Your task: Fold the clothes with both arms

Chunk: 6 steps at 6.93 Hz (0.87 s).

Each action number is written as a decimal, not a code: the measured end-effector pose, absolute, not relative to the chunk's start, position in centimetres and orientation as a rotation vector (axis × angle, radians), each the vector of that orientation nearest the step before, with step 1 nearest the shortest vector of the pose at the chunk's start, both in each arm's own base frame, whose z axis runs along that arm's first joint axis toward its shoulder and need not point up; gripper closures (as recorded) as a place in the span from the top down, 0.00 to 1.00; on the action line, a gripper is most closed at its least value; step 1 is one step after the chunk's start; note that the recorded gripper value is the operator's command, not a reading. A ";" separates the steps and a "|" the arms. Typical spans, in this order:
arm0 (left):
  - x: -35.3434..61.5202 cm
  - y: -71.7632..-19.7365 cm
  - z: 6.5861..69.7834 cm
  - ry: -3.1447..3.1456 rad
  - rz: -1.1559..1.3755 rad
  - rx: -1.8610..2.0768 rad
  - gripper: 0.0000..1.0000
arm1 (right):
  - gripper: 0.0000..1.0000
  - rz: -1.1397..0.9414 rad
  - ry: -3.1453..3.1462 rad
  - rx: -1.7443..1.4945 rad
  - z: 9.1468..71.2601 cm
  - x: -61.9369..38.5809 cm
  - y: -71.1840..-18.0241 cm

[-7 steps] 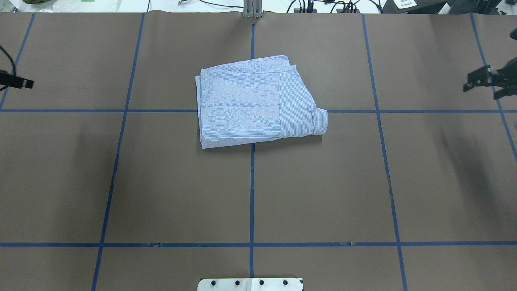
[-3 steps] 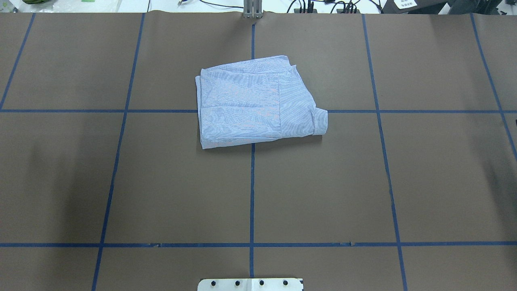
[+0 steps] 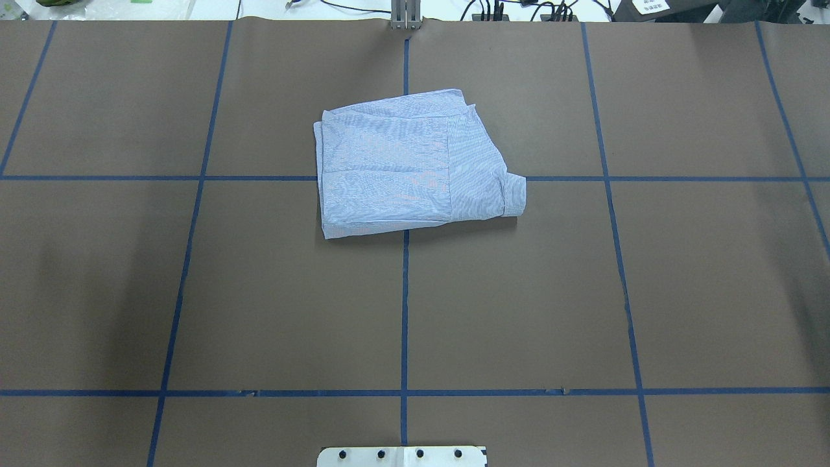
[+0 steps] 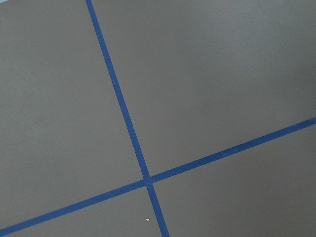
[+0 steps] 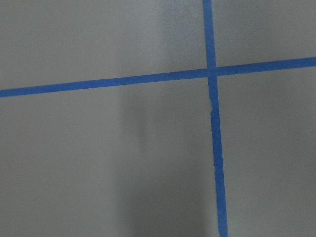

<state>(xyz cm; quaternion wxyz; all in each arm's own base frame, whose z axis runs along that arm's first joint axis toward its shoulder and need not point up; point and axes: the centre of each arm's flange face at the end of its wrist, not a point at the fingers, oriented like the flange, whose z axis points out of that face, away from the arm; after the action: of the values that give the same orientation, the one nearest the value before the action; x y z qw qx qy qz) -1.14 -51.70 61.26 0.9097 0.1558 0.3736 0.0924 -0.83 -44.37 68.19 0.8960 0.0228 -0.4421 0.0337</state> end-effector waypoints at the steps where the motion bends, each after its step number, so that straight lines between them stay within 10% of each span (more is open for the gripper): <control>1: -1.2 -51.4 61.2 0.771 0.181 0.296 1.00 | 1.00 -0.004 -0.880 0.060 69.0 -0.4 -43.9; 6: -1.3 -49.6 62.6 0.774 0.169 0.265 1.00 | 1.00 -0.176 -0.730 0.042 63.2 3.8 -44.0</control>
<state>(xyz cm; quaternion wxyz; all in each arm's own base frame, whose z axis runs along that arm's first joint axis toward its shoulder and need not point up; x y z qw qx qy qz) -1.33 -49.61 62.59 0.9140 0.1288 0.3759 0.0822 3.79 -44.03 63.22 0.9302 0.0204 -0.3564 -0.0859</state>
